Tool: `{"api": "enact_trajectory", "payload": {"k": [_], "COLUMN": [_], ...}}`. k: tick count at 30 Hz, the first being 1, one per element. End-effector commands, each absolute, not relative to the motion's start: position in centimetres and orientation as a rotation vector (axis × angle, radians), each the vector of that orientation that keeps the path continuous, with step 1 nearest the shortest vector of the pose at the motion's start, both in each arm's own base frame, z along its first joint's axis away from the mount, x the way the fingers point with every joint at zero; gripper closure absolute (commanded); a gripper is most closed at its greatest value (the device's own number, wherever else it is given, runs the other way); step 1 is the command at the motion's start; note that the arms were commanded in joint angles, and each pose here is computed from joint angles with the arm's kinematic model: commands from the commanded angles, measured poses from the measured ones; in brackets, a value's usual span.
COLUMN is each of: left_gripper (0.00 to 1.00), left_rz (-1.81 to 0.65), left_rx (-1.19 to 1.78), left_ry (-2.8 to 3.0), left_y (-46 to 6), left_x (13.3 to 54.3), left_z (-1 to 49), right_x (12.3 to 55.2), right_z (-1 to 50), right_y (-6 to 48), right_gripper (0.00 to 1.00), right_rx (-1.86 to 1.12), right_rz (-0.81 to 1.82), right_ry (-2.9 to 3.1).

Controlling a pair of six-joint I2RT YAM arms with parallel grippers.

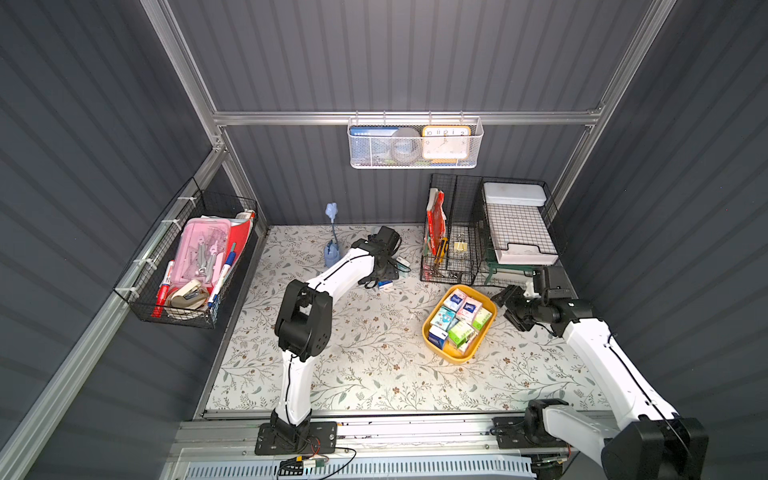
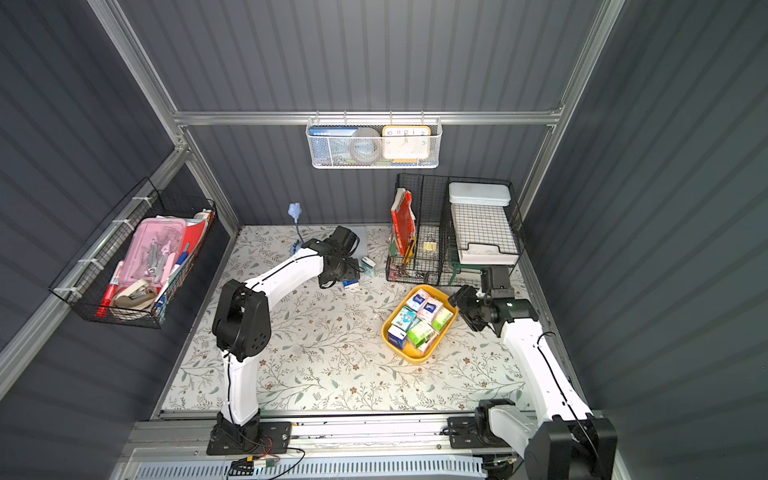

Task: Put the pocket tissues into the storage box
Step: Pick up the pocket tissues from the center of the board.

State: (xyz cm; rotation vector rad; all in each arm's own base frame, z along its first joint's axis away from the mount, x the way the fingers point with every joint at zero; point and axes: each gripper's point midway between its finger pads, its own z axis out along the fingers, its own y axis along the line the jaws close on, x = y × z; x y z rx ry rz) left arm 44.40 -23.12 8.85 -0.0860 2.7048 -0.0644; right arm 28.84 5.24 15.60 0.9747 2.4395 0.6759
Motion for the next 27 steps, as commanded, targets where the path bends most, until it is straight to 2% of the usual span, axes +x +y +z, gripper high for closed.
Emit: {"api": "enact_trajectory", "payload": {"k": [1,9,22,27], "left_gripper": [0.14,0.14,0.14,0.15], "left_rz": [-0.075,-0.105,-0.156,-0.131], "left_rx": [-0.125,-0.118,-0.135,-0.135], "left_ry": [2.722,2.752,2.678,2.708], "left_y": [-23.4,-23.5,-24.0,-24.0], "left_x": [45.1,46.5,48.5,48.9], "left_z": [7.9,4.3,6.0,4.5], "right_x": [29.1,29.4,29.7,29.8], "right_z": [15.6,15.6,14.9,14.9], "right_y": [5.5,5.4,5.5,5.5], "right_gripper": [0.36,0.35,0.36,0.36], "right_rx": [0.964,0.953,0.959,0.958], "right_rz": [0.682,0.669,0.663,0.667], "right_ry": [2.447,2.454,2.477,2.475]}}
